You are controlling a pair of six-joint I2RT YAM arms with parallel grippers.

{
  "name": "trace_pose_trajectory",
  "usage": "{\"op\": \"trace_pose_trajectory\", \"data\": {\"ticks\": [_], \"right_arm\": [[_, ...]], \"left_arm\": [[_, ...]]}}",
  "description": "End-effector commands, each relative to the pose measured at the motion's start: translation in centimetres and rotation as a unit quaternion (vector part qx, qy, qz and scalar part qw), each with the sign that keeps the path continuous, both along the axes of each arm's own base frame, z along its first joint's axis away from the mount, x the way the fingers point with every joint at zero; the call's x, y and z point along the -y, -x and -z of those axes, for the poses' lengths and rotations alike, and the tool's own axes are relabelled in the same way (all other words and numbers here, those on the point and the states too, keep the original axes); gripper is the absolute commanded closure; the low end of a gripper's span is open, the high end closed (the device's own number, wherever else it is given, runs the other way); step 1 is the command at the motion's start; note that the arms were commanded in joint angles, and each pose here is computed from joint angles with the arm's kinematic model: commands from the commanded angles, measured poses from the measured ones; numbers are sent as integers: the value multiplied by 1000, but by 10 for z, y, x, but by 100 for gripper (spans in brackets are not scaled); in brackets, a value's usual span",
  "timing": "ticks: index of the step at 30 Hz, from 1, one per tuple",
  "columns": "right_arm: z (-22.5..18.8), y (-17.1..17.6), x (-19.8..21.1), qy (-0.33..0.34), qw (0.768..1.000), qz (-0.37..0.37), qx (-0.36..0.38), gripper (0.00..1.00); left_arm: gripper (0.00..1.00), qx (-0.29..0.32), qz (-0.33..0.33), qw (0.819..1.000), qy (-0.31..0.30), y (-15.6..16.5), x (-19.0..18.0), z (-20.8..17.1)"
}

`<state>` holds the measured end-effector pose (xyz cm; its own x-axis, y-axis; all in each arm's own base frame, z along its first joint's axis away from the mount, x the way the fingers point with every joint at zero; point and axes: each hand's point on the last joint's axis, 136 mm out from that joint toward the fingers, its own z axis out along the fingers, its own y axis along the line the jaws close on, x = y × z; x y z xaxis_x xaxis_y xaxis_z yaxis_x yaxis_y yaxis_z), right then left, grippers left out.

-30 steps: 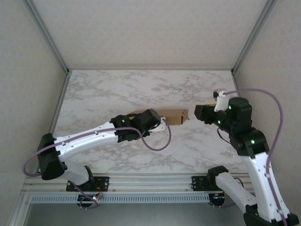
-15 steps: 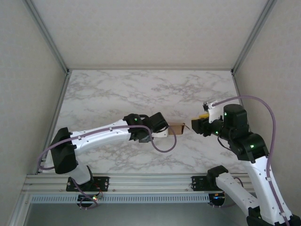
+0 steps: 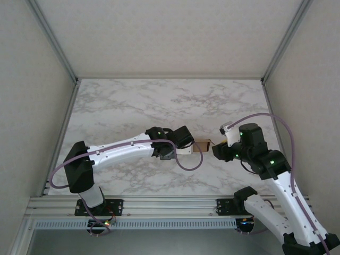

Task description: Fold the paper box

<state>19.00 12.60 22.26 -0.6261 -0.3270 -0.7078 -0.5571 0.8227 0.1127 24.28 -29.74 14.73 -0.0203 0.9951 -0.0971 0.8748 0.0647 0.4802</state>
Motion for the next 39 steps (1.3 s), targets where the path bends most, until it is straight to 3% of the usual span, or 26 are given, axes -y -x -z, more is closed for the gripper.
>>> {"op": "trace_pose_trajectory", "data": {"ticks": [1, 4, 8, 13, 16, 19, 24, 31, 36, 39], "right_arm": [[8, -16, 2, 44, 998, -8, 36, 56], [12, -22, 0, 58, 998, -7, 25, 49], [19, -28, -12, 51, 999, -17, -2, 49], [29, -40, -19, 56, 998, -1, -38, 57], [24, -47, -21, 54, 998, 15, -41, 69], [21, -50, -23, 47, 997, 29, -59, 74], [23, -56, -26, 57, 990, 53, -115, 74], [27, -64, -35, 57, 986, 59, -149, 78], [25, -69, -38, 58, 984, 62, -158, 79], [19, -72, -40, 54, 984, 62, -157, 72]], "left_arm": [[63, -43, 9, 999, -5, 11, 2, 12], [63, -44, 11, 999, -5, 11, 3, 12], [64, -43, 13, 999, -1, 10, 7, 10], [65, -41, 13, 999, 0, 7, 10, 9], [64, -40, 12, 999, -2, 5, 11, 11], [61, -34, 7, 999, -3, 0, 13, 11], [49, -29, -1, 1000, 6, -8, 21, 13], [42, -10, -21, 1000, 17, -28, 20, 8], [45, 10, -33, 999, 22, -41, 19, 3], [50, 19, -39, 999, 27, -49, 18, -3]]}}
